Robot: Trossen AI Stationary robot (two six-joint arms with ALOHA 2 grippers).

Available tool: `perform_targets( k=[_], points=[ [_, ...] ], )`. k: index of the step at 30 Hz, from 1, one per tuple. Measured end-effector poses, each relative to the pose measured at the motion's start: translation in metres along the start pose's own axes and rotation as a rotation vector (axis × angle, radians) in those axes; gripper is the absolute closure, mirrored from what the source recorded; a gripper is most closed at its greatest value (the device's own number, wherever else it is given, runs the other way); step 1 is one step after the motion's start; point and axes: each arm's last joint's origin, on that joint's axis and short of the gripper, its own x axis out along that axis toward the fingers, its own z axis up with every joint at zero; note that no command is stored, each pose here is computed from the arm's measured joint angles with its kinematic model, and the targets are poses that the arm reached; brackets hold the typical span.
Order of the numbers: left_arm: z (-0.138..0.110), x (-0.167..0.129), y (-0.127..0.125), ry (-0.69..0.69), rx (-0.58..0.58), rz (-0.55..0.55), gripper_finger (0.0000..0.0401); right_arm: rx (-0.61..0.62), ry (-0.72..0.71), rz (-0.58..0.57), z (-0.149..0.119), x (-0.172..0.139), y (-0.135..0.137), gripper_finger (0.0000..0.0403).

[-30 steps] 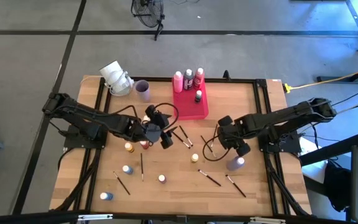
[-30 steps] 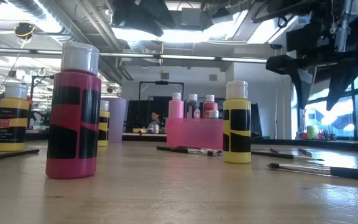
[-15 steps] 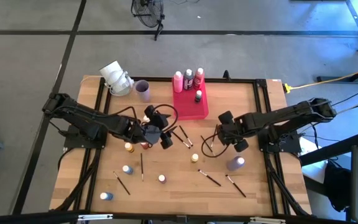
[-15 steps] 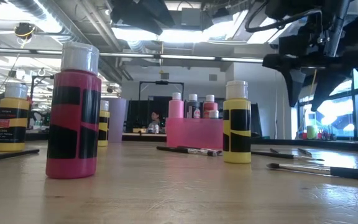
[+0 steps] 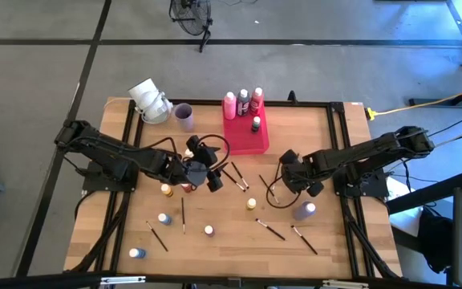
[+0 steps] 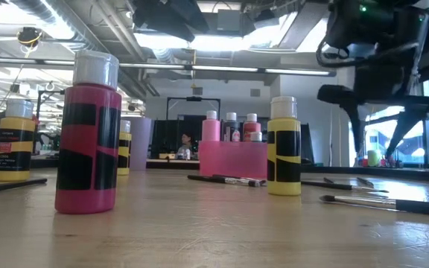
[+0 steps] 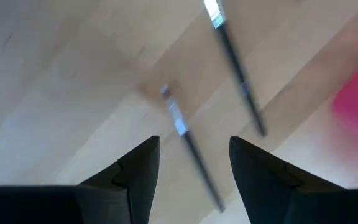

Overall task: Pick & Place Paint Supplies
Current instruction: Put the black paint brush into the purple cup

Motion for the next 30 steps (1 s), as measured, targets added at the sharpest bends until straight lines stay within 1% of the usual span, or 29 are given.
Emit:
perform_targets(
  k=[8,13,26,30],
  points=[
    [0.000,0.000,0.001,-0.003,-0.008,0.010,0.0148,0.023,-0.024,-0.009,0.002,0.000,-0.001,0.0206],
    [0.000,0.000,0.001,-0.005,-0.008,0.017,0.0148,0.023,-0.058,0.021,0.005,0.002,-0.001,0.0206],
    [0.000,0.000,0.001,-0.005,-0.008,0.017,0.0148,-0.005,0.019,0.105,0.013,0.028,0.002,0.0206],
    [0.000,0.001,0.001,-0.005,-0.008,0.017,0.0148,-0.004,-0.012,0.151,0.016,0.032,0.003,0.0206]
  ],
)
